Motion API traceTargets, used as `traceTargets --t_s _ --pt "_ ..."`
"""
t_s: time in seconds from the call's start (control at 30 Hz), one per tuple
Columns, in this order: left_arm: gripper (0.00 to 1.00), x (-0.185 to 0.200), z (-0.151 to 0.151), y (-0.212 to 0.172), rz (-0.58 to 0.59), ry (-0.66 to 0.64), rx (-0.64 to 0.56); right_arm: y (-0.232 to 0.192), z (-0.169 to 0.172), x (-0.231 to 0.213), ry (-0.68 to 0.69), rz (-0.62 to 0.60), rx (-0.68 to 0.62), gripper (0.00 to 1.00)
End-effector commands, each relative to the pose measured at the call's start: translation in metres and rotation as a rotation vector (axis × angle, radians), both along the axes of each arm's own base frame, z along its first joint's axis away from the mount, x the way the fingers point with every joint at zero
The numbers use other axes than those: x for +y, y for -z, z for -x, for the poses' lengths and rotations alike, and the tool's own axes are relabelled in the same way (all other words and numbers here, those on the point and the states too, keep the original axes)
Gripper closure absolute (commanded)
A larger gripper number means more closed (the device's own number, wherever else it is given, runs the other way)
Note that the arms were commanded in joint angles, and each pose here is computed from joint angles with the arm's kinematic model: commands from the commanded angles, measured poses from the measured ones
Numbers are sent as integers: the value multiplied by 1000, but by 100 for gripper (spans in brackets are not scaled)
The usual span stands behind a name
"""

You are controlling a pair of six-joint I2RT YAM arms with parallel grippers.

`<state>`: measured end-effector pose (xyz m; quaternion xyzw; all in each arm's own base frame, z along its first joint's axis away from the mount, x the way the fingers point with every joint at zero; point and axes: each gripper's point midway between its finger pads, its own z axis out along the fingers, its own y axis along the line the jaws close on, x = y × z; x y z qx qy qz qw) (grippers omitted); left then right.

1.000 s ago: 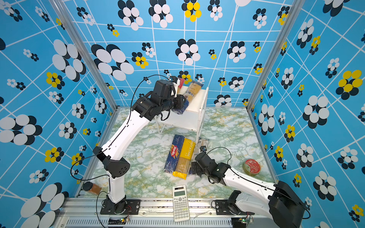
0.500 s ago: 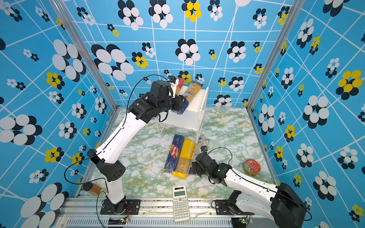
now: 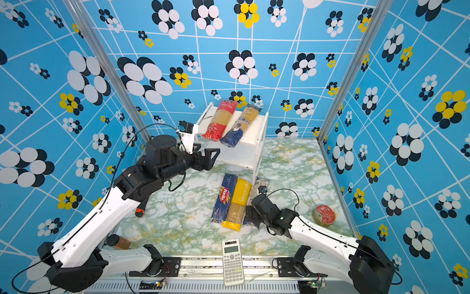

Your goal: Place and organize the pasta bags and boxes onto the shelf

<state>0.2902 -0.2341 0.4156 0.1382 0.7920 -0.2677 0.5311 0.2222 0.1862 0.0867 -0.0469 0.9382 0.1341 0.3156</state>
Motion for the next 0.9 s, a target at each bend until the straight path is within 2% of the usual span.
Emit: traceTargets --t_s 0.0,0.2,0.4,0.53,0.67,0.87 --pt "1 19 14 17 3 -42 10 -5 -4 12 7 -44 11 1" --pt "1 55 34 73 -57 -125 90 -7 -8 24 2 -56 23 1" --pt "1 59 44 138 -106 -126 236 -11 -13 34 11 -68 14 1" --pt "1 59 51 176 -100 -118 328 -18 -15 47 16 -82 -13 1" --pt "1 68 59 196 -74 -128 374 -23 -17 64 23 -44 -38 1" --pt "1 95 68 205 -57 -161 388 -23 -17 96 50 11 -48 1"
